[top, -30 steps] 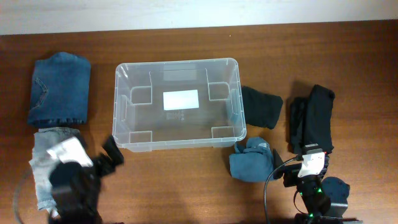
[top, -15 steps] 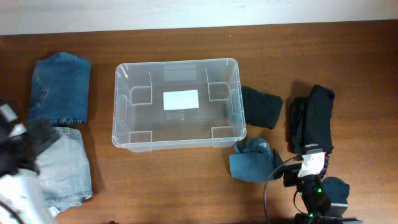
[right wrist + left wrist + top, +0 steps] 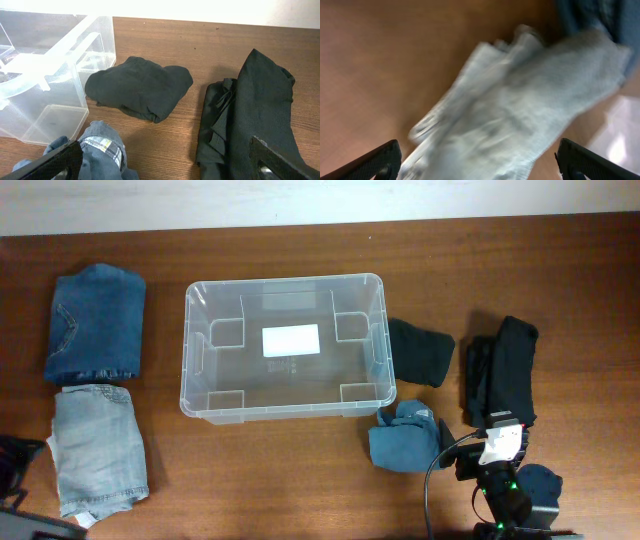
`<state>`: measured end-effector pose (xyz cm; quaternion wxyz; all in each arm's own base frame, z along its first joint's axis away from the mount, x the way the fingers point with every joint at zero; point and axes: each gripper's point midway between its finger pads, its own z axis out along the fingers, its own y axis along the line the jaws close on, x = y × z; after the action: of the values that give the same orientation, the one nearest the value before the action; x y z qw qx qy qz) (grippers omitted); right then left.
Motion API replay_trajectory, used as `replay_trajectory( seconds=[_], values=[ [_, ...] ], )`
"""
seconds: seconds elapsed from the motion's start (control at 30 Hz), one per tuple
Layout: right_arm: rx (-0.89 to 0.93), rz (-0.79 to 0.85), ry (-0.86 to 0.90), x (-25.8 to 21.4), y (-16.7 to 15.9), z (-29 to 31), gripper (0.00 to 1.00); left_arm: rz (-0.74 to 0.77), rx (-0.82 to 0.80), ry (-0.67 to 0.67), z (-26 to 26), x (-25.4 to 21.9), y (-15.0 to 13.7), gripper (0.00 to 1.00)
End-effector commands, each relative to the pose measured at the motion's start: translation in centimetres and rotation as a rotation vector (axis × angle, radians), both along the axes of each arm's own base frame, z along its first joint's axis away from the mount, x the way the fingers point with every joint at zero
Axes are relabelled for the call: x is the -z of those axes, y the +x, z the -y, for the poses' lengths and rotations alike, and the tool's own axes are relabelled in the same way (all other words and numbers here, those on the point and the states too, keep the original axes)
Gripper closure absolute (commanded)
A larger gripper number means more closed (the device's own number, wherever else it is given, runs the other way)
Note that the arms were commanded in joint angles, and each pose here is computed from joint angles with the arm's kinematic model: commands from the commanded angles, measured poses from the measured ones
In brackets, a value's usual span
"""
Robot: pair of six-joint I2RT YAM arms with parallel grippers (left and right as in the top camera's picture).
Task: Pack container
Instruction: 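Grasp the light-blue jeans with the left gripper and lift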
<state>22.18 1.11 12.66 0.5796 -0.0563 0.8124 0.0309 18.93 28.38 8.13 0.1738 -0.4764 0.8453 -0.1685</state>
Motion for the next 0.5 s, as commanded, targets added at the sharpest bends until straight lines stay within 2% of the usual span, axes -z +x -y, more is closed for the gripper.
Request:
replay_trajectory(
  seconds=[0.0, 0.27, 0.47],
  values=[
    [0.01, -0.003, 0.005, 0.2, 0.0, 0.2, 0.02, 0.176, 0.178, -0.038, 1.0, 1.2, 2.1, 0.01],
    [0.01, -0.003, 0.005, 0.2, 0.0, 0.2, 0.01, 0.139, 0.21, -0.091, 1.0, 4.8, 1.8, 0.01],
    [0.01, -0.003, 0.005, 0.2, 0.0, 0.2, 0.02, 0.155, 0.229, -0.024, -0.3, 5.5, 2.5, 0.01]
  ],
)
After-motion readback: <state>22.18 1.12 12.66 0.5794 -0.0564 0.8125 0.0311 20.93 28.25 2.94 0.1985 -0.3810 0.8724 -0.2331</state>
